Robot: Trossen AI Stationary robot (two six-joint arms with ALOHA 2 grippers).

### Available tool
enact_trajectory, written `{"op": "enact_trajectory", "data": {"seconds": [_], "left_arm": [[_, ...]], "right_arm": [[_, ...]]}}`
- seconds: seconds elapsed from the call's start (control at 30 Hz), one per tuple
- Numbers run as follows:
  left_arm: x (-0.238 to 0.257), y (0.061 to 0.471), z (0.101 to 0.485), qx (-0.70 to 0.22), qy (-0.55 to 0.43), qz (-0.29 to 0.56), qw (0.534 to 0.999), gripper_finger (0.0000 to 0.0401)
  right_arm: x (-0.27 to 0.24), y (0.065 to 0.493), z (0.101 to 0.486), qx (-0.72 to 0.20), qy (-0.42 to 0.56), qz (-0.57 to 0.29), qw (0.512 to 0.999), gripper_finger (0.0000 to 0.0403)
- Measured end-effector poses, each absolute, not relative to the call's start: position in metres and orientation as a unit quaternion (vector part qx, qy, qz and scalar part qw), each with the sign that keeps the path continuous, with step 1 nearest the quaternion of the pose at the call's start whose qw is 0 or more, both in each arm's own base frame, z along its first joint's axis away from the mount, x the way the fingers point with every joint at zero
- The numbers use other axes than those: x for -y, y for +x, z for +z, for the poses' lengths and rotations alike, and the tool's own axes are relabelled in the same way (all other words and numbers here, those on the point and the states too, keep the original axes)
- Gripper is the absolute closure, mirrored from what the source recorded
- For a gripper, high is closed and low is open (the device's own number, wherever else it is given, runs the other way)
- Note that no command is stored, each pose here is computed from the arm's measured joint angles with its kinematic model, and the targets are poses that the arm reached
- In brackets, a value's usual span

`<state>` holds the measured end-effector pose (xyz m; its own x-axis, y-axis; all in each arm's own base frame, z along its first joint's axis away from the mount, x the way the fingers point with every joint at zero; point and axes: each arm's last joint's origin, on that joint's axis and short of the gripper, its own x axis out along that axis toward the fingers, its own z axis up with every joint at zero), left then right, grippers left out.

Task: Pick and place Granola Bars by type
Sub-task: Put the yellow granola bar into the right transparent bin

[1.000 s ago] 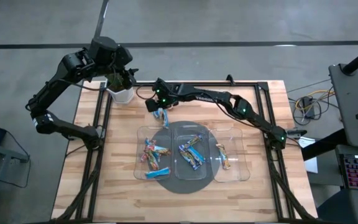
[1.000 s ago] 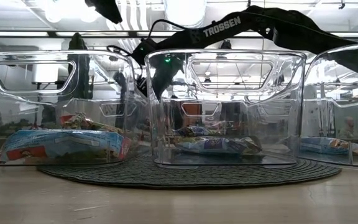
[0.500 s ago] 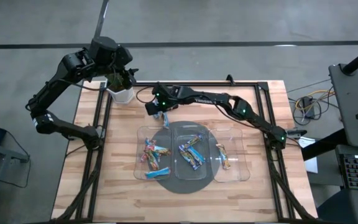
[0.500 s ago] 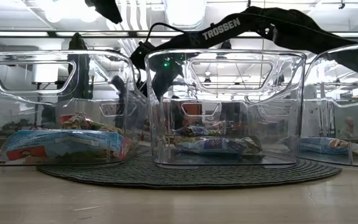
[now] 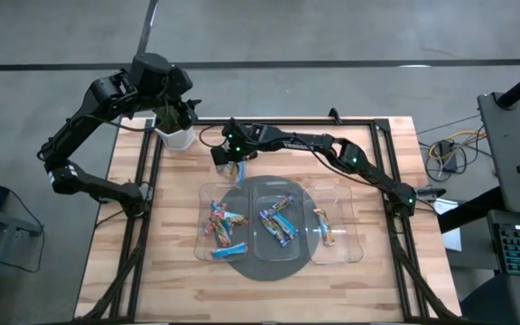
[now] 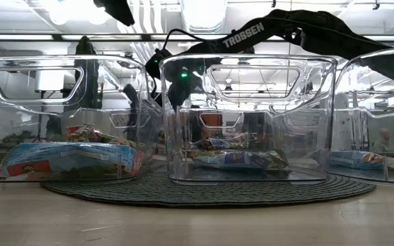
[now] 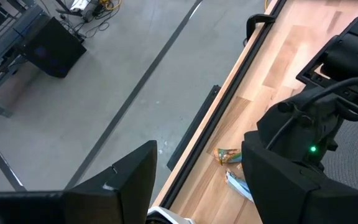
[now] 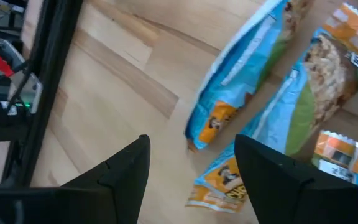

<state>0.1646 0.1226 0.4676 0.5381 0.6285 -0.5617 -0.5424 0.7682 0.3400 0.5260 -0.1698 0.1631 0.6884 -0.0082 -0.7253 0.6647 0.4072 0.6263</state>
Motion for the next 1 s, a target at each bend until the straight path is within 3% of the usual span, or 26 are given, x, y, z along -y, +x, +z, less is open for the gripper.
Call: {"op": "enact_trajectory", "data": {"seconds": [1.0], "left_arm": [[-0.123,0.165,0.468,-0.345,0.062,0.335,0.875,0.0185]], "right_arm": [[0.168,0.517,0.172,-0.384,0.464,-0.242,0.761,0.0180]]}}
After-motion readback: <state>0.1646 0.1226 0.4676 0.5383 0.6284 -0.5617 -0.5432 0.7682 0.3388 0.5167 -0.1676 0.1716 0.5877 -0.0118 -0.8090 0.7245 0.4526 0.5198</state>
